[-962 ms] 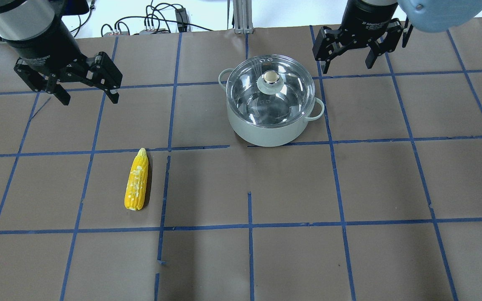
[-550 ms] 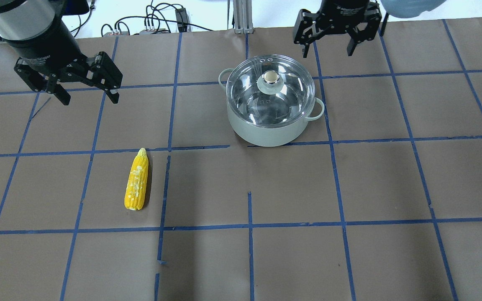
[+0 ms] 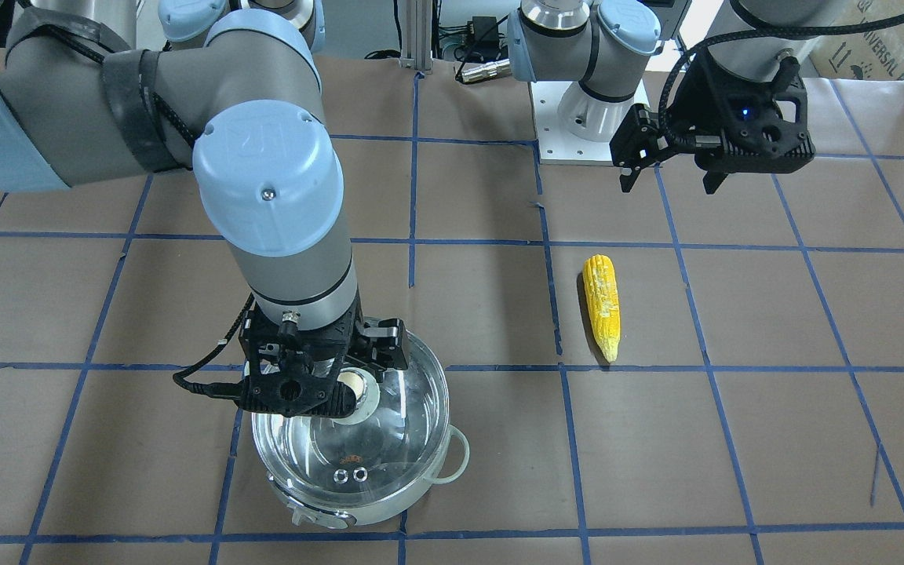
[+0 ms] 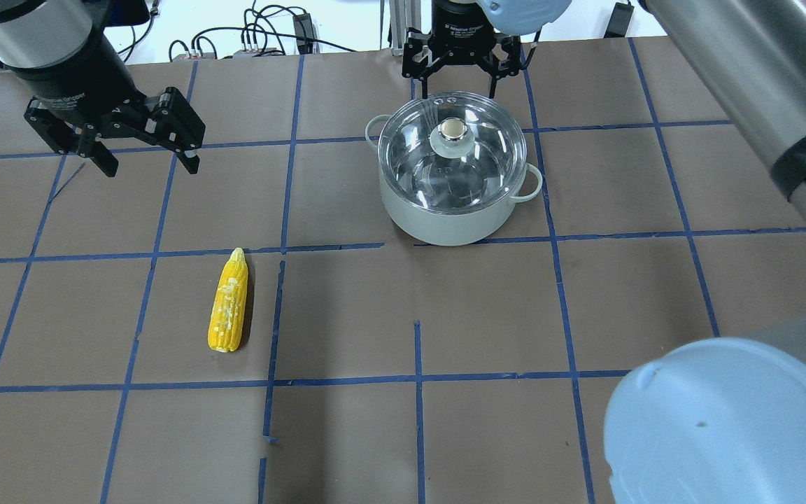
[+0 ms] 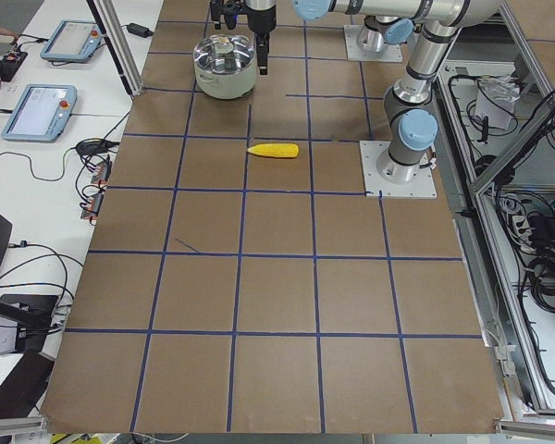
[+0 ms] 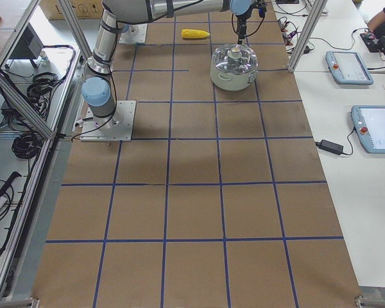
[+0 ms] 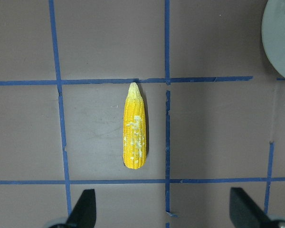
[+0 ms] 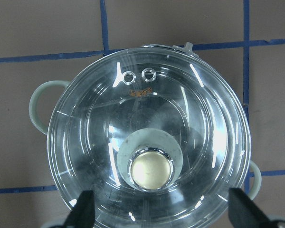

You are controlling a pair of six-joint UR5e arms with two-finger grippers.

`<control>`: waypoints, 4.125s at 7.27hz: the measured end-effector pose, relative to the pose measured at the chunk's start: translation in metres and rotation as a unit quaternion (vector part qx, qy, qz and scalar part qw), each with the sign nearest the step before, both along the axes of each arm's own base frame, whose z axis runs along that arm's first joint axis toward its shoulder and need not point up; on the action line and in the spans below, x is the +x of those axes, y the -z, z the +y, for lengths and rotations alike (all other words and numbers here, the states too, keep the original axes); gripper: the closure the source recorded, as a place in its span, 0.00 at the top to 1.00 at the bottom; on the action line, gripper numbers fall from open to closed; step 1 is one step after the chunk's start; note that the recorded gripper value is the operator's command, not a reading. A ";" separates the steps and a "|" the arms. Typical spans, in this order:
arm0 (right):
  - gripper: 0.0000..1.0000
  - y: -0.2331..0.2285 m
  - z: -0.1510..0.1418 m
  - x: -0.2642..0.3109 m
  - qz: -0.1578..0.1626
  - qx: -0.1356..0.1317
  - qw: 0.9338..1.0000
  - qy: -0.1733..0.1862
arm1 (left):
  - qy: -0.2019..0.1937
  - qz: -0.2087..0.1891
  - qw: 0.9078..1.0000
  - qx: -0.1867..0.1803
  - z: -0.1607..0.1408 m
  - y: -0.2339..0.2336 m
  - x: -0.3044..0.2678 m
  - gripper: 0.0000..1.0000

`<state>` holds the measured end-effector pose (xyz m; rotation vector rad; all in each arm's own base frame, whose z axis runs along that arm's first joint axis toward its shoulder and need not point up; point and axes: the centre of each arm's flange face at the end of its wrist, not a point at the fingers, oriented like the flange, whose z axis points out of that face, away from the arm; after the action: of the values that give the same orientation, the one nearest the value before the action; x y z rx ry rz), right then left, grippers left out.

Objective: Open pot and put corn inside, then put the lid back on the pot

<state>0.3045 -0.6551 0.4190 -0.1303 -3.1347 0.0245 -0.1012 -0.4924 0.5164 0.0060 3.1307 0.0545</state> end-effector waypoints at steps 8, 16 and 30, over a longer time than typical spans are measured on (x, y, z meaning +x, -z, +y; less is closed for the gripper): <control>0.99 0.059 0.003 0.003 0.000 0.013 1.000 0.020 | 0.000 0.000 1.000 0.000 0.000 0.000 0.000 1.00; 0.79 0.068 -0.001 0.003 0.000 0.010 1.000 0.019 | 0.000 0.000 1.000 0.001 0.000 0.001 0.000 1.00; 0.38 -0.058 0.012 -0.050 0.002 0.020 0.999 0.039 | 0.008 0.008 0.999 0.044 -0.001 0.078 0.022 1.00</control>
<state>0.2547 -0.6429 0.4772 -0.2524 -3.1214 -0.0381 -0.0788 -0.4929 0.4389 0.0338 3.1406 0.1916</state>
